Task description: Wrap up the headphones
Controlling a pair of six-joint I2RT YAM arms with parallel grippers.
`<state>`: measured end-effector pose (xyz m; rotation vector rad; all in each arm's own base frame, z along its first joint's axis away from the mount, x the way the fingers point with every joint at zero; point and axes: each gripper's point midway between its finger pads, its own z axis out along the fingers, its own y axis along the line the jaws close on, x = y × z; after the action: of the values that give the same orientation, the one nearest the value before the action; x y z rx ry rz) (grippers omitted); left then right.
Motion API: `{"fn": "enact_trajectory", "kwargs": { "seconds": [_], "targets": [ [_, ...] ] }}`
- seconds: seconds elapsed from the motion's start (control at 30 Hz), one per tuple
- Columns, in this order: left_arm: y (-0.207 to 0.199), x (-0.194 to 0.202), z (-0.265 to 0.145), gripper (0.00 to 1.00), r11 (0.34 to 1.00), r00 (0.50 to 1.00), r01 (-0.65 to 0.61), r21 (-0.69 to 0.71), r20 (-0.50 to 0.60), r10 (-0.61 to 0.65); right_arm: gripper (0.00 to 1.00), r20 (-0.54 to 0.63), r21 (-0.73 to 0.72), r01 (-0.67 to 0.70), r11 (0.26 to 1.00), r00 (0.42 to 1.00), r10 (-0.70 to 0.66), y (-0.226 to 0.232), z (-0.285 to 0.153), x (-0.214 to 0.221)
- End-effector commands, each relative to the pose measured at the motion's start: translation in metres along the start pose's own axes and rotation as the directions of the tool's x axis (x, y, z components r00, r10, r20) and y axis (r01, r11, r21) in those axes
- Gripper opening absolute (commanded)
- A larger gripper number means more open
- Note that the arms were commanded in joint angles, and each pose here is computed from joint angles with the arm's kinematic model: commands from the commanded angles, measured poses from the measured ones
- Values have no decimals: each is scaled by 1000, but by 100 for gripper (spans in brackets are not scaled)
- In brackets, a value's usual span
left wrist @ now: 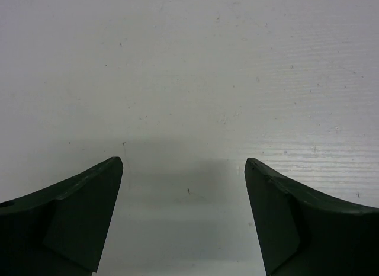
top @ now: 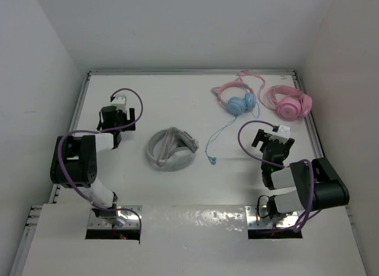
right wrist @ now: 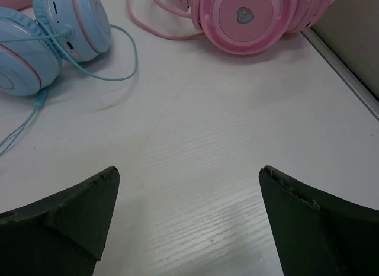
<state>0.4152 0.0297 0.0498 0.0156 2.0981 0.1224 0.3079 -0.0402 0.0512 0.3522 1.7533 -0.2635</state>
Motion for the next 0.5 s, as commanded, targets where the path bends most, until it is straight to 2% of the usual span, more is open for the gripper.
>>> {"fn": "enact_trajectory", "kwargs": {
  "seconds": [0.0,0.07,0.17,0.2,0.47],
  "targets": [
    [1,-25,-3,82,1000,998,-2,21,69,1,99,-18,12,4,1000,1000,-4,-14,-17,17],
    [-2,-25,-5,82,999,997,-15,43,73,12,99,-71,-6,23,1000,997,-24,-10,-17,26],
    [-7,-26,-7,82,997,996,-27,72,86,21,99,-34,-13,22,1000,999,-23,-8,-14,17],
    [-8,-26,-8,82,997,996,-29,76,90,23,99,-58,-12,33,999,998,-34,-9,-15,22],
    [-5,-28,-9,82,997,995,-29,69,97,22,99,-36,-14,21,1000,999,-21,-8,-15,17]
  ]
}}
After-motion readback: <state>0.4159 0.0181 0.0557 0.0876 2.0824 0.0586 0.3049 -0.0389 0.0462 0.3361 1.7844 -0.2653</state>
